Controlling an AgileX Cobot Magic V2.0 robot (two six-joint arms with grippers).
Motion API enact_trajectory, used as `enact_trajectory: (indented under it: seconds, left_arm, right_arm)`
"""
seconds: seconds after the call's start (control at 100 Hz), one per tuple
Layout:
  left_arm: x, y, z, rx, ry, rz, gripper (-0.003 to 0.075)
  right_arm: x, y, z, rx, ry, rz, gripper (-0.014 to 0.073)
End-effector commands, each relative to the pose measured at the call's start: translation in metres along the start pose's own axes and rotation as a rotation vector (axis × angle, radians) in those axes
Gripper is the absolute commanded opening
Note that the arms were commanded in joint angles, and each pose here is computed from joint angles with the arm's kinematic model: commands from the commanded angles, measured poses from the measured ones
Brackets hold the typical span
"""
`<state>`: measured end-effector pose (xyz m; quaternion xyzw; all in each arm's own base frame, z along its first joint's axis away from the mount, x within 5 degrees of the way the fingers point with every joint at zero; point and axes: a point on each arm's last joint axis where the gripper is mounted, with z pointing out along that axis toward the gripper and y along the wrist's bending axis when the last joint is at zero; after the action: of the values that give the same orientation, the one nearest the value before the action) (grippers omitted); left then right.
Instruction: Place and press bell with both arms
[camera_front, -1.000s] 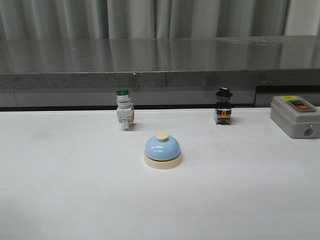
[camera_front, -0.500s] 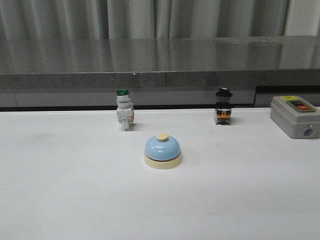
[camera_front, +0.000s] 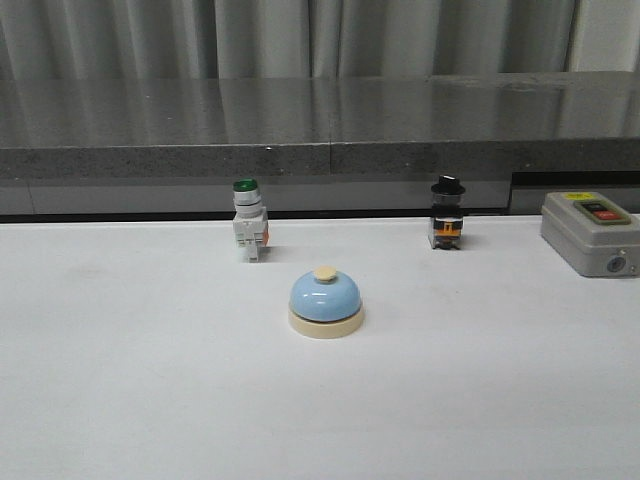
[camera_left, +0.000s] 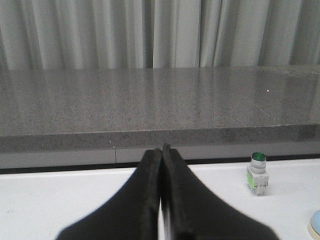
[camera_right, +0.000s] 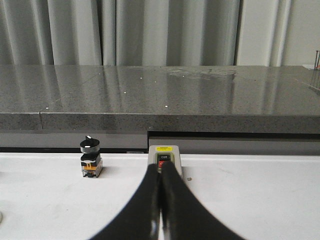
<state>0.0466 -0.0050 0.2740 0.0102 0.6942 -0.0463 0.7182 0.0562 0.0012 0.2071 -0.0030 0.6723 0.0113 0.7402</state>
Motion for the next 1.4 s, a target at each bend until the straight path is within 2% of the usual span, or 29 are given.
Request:
enact_trajectory:
  seconds: [0.0, 0.16, 0.3, 0.52, 0.55, 0.64, 1.39]
  left_arm:
    - [-0.008, 0.001, -0.004, -0.014, -0.153, 0.000, -0.0020]
    - [0.010, 0.003, -0.007, -0.023, -0.236, 0.000, -0.0020]
    - [0.026, 0.005, -0.002, -0.035, -0.252, -0.001, -0.0020]
    - [0.067, 0.008, 0.005, -0.042, -0.129, 0.000, -0.0020]
    - [0.072, 0.007, 0.006, -0.039, -0.061, 0.004, -0.0020]
    - [0.076, 0.007, 0.006, -0.043, -0.022, 0.008, -0.0020]
    - [0.076, 0.007, 0.006, -0.041, -0.026, 0.008, -0.0020]
  right_arm:
    - [-0.014, 0.000, -0.002, -0.002, -0.113, 0.006, -0.0069]
    - [-0.014, 0.000, -0.002, -0.002, -0.113, 0.006, -0.0069]
    - [-0.014, 0.000, -0.002, -0.002, -0.113, 0.006, -0.0069]
    - [-0.014, 0.000, -0.002, -0.002, -0.113, 0.006, -0.0069]
    - [-0.014, 0.000, -0.002, -0.002, -0.113, 0.006, -0.0069]
    - [-0.014, 0.000, -0.002, -0.002, -0.113, 0.006, -0.0069]
    - [-0.014, 0.000, -0.002, -0.002, -0.113, 0.006, -0.0069]
